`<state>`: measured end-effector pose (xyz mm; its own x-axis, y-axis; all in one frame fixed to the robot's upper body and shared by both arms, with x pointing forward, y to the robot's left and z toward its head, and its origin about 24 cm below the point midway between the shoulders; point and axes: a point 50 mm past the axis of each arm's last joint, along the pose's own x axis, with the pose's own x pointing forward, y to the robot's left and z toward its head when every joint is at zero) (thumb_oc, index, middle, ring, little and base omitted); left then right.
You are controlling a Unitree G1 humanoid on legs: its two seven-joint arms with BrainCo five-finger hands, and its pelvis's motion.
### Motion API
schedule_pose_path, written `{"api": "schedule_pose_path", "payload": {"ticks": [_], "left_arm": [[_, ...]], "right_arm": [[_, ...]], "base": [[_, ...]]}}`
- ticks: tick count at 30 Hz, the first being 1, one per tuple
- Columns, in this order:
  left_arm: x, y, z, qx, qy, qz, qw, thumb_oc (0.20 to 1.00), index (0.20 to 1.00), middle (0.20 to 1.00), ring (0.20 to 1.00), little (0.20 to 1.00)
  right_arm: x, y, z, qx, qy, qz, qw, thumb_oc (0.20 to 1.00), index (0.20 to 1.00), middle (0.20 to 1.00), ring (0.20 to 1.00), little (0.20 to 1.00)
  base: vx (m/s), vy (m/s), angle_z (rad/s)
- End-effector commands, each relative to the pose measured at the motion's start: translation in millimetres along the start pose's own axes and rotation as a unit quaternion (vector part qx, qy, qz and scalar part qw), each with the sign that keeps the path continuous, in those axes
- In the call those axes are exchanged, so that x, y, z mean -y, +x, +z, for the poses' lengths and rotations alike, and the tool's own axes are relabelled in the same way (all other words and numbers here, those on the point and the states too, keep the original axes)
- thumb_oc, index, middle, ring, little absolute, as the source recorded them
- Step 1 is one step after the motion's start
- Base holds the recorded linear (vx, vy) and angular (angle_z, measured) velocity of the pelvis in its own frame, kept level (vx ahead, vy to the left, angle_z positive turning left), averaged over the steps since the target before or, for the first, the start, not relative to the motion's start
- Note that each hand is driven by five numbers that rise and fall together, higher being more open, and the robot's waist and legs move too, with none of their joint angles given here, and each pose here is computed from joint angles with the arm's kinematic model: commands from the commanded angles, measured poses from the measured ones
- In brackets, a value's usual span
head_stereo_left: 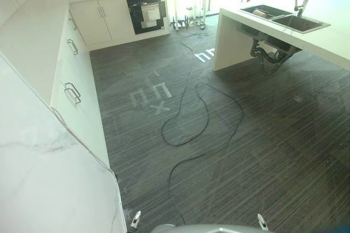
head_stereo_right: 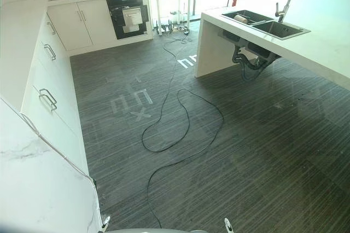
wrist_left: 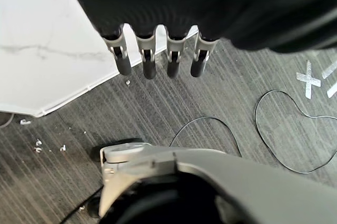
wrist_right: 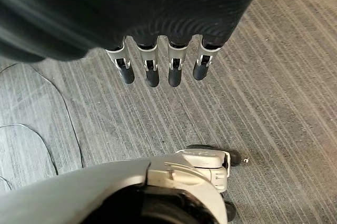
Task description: Place the dishes in the dishwasher.
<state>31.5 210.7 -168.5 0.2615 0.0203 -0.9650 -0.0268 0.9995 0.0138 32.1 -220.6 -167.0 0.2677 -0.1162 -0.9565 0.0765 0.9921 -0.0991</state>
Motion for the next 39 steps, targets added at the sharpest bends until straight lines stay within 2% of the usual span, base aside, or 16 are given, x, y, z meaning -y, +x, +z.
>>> {"api": "schedule_pose_path", "payload": {"ticks": [1, 5, 12, 18, 22, 23, 25, 33, 39], "left_arm": [[34.8, 11.0, 38.5, -0.053, -0.137, -0.196, 0.97, 1.0, 1.0, 1.0, 1.0, 1.0], [29.5, 11.2, 27.9, -0.069, -0.169, -0.15, 0.972, 1.0, 1.0, 1.0, 1.0, 1.0], [17.1, 11.7, 27.4, -0.069, -0.131, -0.096, 0.984, 1.0, 1.0, 1.0, 1.0, 1.0], [16.6, 13.1, 35.3, -0.058, -0.105, -0.084, 0.989, 1.0, 1.0, 1.0, 1.0, 1.0], [21.4, 15.3, 54.6, -0.004, -0.079, -0.084, 0.993, 1.0, 1.0, 1.0, 1.0, 1.0], [25.0, 15.5, 69.6, 0.035, -0.064, -0.095, 0.993, 1.0, 1.0, 1.0, 1.0, 1.0], [21.2, 15.2, 84.1, 0.059, -0.039, -0.067, 0.995, 1.0, 1.0, 1.0, 1.0, 1.0], [22.3, 13.6, 99.0, 0.115, -0.075, -0.057, 0.989, 1.0, 1.0, 1.0, 1.0, 1.0], [23.5, 14.6, 91.0, 0.1, -0.071, -0.052, 0.991, 1.0, 1.0, 1.0, 1.0, 1.0]], "right_arm": [[-4.6, 7.8, 4.9, -0.104, 0.143, 0.056, 0.983, 1.0, 1.0, 1.0, 1.0, 1.0], [-4.5, 7.5, 3.7, -0.092, 0.155, 0.062, 0.982, 1.0, 1.0, 1.0, 1.0, 1.0], [-0.2, 10.7, 30.3, -0.01, 0.16, 0.074, 0.984, 1.0, 1.0, 1.0, 1.0, 1.0], [-7.7, 12.2, 55.5, 0.055, 0.132, 0.097, 0.985, 1.0, 1.0, 1.0, 1.0, 1.0], [-16.1, 12.1, 67.3, 0.083, 0.114, 0.117, 0.983, 1.0, 1.0, 1.0, 1.0, 1.0], [-20.1, 11.6, 77.2, 0.105, 0.107, 0.125, 0.981, 1.0, 1.0, 1.0, 1.0, 1.0], [-24.2, 10.1, 92.1, 0.135, 0.082, 0.138, 0.978, 1.0, 1.0, 1.0, 1.0, 1.0], [-28.1, 9.1, 96.0, 0.148, 0.093, 0.143, 0.974, 1.0, 1.0, 1.0, 1.0, 1.0], [-26.5, 9.8, 88.0, 0.143, 0.109, 0.131, 0.975, 1.0, 1.0, 1.0, 1.0, 1.0]], "base": [[0.03, 0.008, -0.36], [0.05, 0.03, -0.42], [0.0, 0.014, 0.03], [0.0, 0.0, 0.0], [0.0, -0.009, 0.0], [-0.04, -0.041, 0.0], [-0.07, -0.034, -0.01], [-0.02, -0.015, -0.01], [0.0, -0.04, 0.0]]}}
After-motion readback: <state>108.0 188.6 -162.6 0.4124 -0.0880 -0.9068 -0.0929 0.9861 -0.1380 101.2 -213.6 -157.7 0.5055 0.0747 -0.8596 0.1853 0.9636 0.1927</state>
